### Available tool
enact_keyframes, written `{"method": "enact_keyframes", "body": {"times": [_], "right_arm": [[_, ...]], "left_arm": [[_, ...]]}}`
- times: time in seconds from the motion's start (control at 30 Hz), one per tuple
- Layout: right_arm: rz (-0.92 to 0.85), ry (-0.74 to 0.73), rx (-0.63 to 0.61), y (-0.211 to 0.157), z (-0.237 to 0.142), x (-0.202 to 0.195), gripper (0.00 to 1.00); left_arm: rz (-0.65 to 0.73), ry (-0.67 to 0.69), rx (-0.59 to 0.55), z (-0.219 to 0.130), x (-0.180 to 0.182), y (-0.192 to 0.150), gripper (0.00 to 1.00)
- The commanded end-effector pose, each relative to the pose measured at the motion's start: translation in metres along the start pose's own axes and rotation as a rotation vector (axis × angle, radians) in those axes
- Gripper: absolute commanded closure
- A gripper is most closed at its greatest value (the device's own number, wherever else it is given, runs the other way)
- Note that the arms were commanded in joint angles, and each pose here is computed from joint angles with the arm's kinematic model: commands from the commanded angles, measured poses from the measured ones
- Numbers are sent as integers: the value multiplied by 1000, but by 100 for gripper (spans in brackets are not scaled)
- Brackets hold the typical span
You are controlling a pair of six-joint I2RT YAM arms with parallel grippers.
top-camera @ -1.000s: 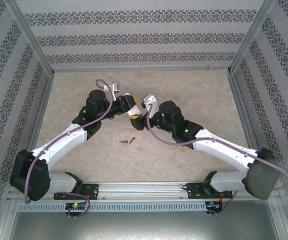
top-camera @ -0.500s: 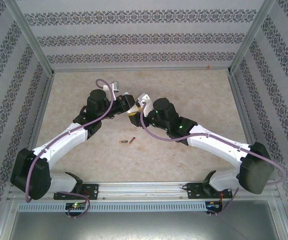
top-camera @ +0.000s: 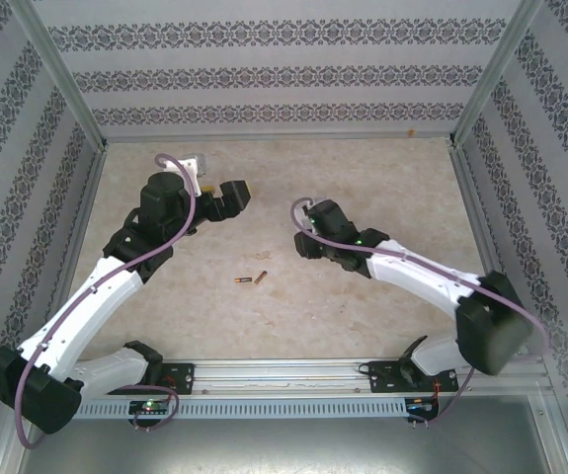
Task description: Load the batteries into the remote control
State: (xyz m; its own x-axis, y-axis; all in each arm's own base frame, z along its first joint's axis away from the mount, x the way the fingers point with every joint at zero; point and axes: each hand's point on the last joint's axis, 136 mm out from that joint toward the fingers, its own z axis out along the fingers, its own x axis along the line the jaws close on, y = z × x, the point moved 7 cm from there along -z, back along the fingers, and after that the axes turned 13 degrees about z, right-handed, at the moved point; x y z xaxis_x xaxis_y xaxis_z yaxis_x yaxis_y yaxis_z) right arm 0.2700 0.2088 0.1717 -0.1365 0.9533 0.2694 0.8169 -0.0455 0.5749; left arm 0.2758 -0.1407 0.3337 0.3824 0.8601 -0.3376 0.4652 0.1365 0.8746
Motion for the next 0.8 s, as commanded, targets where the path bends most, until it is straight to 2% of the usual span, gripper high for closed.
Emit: {"method": "enact_keyframes", "body": {"times": [0.0,0.13,0.33,0.43,0.57,0.67,0.77], "right_arm": [[-12,-140,117,-15,21,-6,65],[-134,-139,172,-34,49,8,65],[-142,-115,198,-59,65,7,63],[-230,-38,206,-71,60,11,59],[-464,5,244,-76,41,13,58],[-557,149,329,-74,28,22,55],[-675,100,357,-66,18,23,55]], "left_arm": [[76,42,155,1,13,-32,0],[60,26,177,3,14,-44,0],[61,31,179,5,16,-48,0],[67,31,183,6,16,-48,0],[71,32,179,6,16,-48,0],[64,27,175,8,17,-49,0],[59,16,173,7,15,-48,0]]}}
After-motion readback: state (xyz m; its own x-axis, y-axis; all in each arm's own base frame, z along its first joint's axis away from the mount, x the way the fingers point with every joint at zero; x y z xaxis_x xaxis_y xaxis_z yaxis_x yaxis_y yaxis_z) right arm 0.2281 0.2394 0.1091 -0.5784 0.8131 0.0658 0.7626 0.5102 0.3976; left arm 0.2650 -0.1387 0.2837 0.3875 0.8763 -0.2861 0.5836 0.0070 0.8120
